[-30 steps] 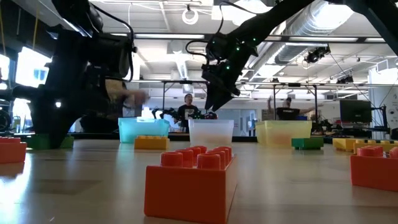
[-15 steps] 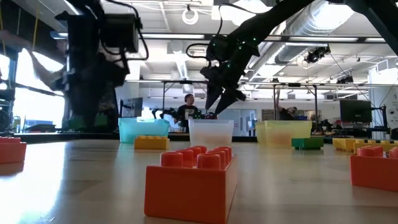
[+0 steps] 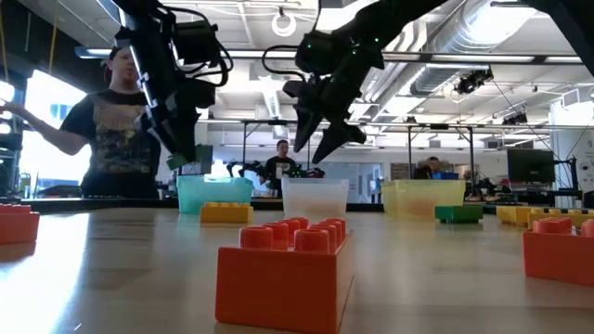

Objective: Sort & place blocks by color
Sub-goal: Put the green game piece into the green bin

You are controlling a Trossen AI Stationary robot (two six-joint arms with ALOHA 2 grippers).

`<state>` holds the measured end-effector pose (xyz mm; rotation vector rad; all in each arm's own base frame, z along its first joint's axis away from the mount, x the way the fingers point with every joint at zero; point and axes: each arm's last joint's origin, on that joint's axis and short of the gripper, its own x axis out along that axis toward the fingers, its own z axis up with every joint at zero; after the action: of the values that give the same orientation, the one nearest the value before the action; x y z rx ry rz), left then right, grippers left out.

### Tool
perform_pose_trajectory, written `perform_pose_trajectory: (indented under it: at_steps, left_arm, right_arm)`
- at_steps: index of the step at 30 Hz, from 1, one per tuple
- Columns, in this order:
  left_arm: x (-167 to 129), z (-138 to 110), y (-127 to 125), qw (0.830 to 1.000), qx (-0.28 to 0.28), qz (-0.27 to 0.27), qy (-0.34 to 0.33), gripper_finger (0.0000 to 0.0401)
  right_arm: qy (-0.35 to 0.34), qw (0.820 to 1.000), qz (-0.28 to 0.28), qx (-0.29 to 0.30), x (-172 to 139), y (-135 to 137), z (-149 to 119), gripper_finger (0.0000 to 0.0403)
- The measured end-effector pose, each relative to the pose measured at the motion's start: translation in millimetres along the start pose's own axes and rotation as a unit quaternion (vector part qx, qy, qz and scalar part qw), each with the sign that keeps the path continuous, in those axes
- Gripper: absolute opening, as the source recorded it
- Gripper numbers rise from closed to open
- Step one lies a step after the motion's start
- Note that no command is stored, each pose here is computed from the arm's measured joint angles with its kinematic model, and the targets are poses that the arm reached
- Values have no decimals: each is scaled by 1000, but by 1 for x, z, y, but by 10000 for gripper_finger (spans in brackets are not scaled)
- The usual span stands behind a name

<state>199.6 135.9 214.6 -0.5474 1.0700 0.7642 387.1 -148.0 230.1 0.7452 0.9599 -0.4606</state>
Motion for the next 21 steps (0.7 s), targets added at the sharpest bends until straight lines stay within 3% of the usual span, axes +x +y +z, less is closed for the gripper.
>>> perform_pose_trajectory:
  at_steps: [11, 17, 21]
  left_arm:
    - [-1, 33, 38, 992, 34, -2, -124, 108]
    - [2, 43, 48, 985, 68, 12, -160, 140]
    - [11, 44, 51, 986, 78, 19, -144, 158]
  right_arm:
    - [9, 998, -22, 52, 8, 53, -39, 213]
    - [11, 992, -98, 83, 9, 77, -73, 213]
    - [22, 982, -159, 100, 6, 86, -98, 213]
